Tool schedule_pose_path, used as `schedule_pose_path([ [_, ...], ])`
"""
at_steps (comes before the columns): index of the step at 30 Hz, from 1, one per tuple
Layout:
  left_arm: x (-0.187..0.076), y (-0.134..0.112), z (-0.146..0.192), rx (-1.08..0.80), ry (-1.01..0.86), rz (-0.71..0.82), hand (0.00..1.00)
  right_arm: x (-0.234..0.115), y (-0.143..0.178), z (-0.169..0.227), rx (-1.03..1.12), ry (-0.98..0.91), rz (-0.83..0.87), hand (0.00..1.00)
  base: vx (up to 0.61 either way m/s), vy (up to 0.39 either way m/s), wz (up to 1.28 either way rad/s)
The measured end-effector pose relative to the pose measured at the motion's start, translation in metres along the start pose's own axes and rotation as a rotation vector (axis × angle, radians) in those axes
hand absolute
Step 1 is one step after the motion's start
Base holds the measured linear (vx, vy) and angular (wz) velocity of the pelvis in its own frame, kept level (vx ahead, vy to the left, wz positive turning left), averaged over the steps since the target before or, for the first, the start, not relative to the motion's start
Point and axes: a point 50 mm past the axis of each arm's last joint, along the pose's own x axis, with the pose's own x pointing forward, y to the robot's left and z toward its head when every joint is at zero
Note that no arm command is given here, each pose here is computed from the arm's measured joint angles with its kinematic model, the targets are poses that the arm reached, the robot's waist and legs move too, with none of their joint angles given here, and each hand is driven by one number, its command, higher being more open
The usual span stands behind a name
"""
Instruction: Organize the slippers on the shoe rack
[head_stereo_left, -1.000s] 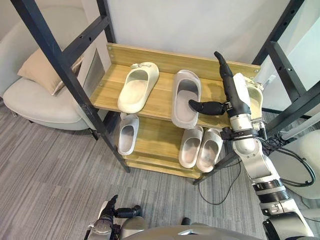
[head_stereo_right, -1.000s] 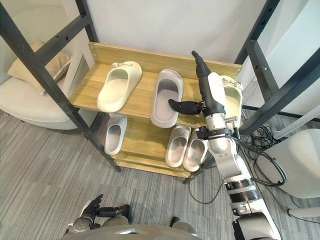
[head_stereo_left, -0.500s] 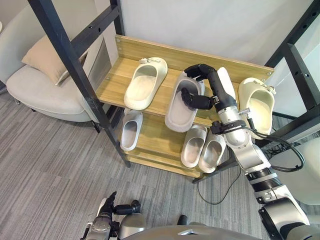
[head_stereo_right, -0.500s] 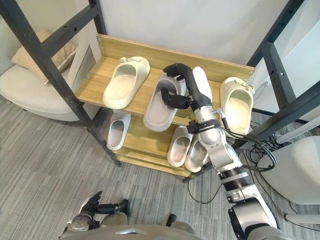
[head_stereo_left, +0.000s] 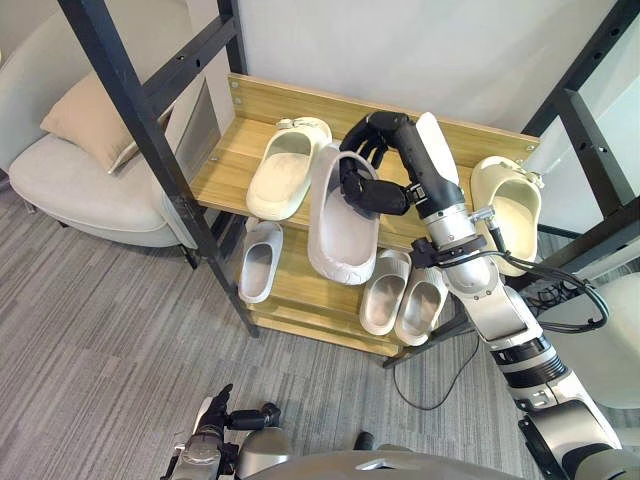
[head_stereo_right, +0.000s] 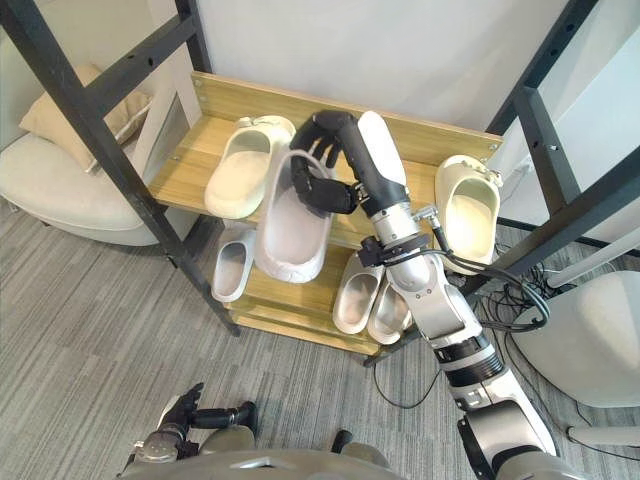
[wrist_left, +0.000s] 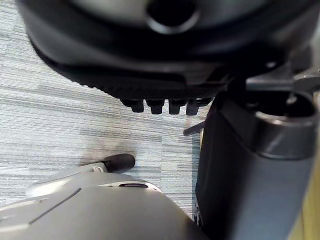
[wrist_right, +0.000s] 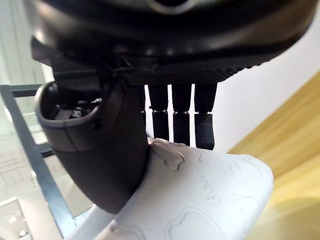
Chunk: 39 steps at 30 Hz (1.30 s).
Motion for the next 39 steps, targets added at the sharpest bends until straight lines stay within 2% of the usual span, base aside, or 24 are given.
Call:
schedule_pose_path([
  [9, -0.002, -0.003, -0.008, 0.010, 0.021, -0.019, 1.00, -0.012, -0.025, 0.054, 0.012, -0.252, -0.128, 0.00, -0.02, 0.008, -0.08],
  [14, -0.004, -0.005, -0.013, 0.015, 0.034, -0.027, 1.00, -0.019, -0.024, 0.076, 0.091, -0.359, -0.140, 0.00, -0.03, 0.005, -0.08],
  [16, -0.005, -0.006, -0.016, 0.019, 0.046, -0.033, 1.00, -0.022, -0.008, 0.087, 0.257, -0.397, -0.053, 0.00, -0.01, -0.002, -0.02],
  [19, -0.005, -0.008, -0.016, 0.039, 0.048, -0.043, 1.00, -0.024, 0.013, 0.092, 0.380, -0.399, 0.064, 0.00, 0.00, 0.000, 0.00],
  [22, -0.005, -0.007, -0.017, 0.046, 0.048, -0.045, 1.00, -0.025, 0.030, 0.085, 0.489, -0.326, 0.150, 0.00, -0.01, -0.003, 0.02],
  [25, -0.005, -0.007, -0.017, 0.053, 0.050, -0.046, 1.00, -0.032, 0.062, 0.074, 0.619, -0.209, 0.291, 0.00, -0.01, -0.002, 0.06],
  [29, -0.002, -0.008, -0.007, 0.120, 0.021, -0.063, 1.00, -0.059, 0.102, 0.070, 0.732, -0.070, 0.505, 0.00, 0.00, -0.017, 0.26],
  [32, 0.000, -0.009, -0.003, 0.122, 0.007, -0.065, 1.00, -0.071, 0.119, 0.067, 0.758, -0.031, 0.613, 0.00, -0.01, -0.025, 0.35],
  [35, 0.005, -0.009, 0.020, 0.133, -0.062, -0.065, 1.00, -0.078, 0.130, 0.063, 0.754, 0.005, 0.668, 0.00, -0.09, -0.023, 0.40],
  [39, 0.013, -0.010, 0.070, 0.134, -0.217, -0.054, 1.00, -0.072, 0.138, 0.048, 0.606, 0.010, 0.716, 0.00, -0.21, 0.002, 0.21],
])
